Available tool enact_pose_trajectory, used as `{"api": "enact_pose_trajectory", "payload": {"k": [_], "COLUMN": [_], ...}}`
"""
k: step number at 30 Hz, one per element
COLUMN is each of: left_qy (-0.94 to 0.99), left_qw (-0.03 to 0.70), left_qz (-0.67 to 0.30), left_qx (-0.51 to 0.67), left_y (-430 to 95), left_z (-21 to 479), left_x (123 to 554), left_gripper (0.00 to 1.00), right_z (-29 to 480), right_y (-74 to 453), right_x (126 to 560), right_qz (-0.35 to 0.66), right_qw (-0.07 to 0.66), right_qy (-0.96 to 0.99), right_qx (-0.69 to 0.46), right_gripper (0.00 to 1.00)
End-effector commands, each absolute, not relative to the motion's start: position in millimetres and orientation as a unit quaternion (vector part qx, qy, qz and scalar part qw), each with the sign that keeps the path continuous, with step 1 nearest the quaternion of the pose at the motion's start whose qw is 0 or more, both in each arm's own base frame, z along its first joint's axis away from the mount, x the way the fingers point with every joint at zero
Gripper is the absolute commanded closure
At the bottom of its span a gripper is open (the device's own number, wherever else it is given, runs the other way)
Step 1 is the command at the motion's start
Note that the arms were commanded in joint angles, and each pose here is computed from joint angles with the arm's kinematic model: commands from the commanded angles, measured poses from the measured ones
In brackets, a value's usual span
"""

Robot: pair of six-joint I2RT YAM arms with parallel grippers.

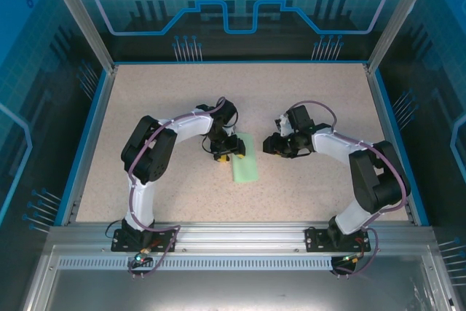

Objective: Fold a paper plane with a square sheet of paper (fold left side to right side)
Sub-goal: Hold the square sheet of paper at the center of the table.

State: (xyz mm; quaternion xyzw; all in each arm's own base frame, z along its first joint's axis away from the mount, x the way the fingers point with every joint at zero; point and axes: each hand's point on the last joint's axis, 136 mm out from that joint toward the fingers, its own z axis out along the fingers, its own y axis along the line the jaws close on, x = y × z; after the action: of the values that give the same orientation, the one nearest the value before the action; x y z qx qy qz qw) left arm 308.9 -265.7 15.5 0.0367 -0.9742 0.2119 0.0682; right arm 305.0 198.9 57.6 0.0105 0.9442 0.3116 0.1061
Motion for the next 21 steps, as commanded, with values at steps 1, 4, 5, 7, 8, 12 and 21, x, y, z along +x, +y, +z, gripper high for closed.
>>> {"api": "enact_pose_trajectory", "payload": {"k": [1,4,5,7,8,12,21], "left_qy": [-0.979,-0.979,-0.979,-0.979,-0.979,-0.979,-0.980], "left_qw": [0.114,0.115,0.115,0.115,0.116,0.116,0.117], "left_qz": [0.166,0.165,0.165,0.165,0.165,0.164,0.158], "left_qx": [0.027,0.030,0.031,0.033,0.034,0.038,0.034], "left_y": [-264.3,-264.3,-264.4,-264.6,-264.3,-264.3,-262.4], "left_z": [-45.2,-45.9,-46.0,-46.3,-47.0,-47.4,-48.3], "left_x": [280.3,280.0,280.4,280.5,280.6,281.1,279.7], "left_gripper": [0.40,0.40,0.40,0.40,0.40,0.40,0.40], "right_z": [68.1,69.2,69.5,71.0,72.2,75.7,73.4], "right_y": [204.0,204.0,203.5,202.9,202.6,200.9,205.5], "right_x": [307.5,307.6,307.5,307.8,308.1,308.6,306.7], "right_qz": [0.317,0.317,0.316,0.314,0.314,0.310,0.321], "right_qw": [0.113,0.114,0.114,0.116,0.119,0.125,0.114], "right_qy": [0.942,0.942,0.942,0.942,0.942,0.942,0.940], "right_qx": [0.008,0.007,0.008,0.009,0.009,0.009,0.005], "right_gripper": [0.64,0.64,0.64,0.64,0.64,0.64,0.68]}}
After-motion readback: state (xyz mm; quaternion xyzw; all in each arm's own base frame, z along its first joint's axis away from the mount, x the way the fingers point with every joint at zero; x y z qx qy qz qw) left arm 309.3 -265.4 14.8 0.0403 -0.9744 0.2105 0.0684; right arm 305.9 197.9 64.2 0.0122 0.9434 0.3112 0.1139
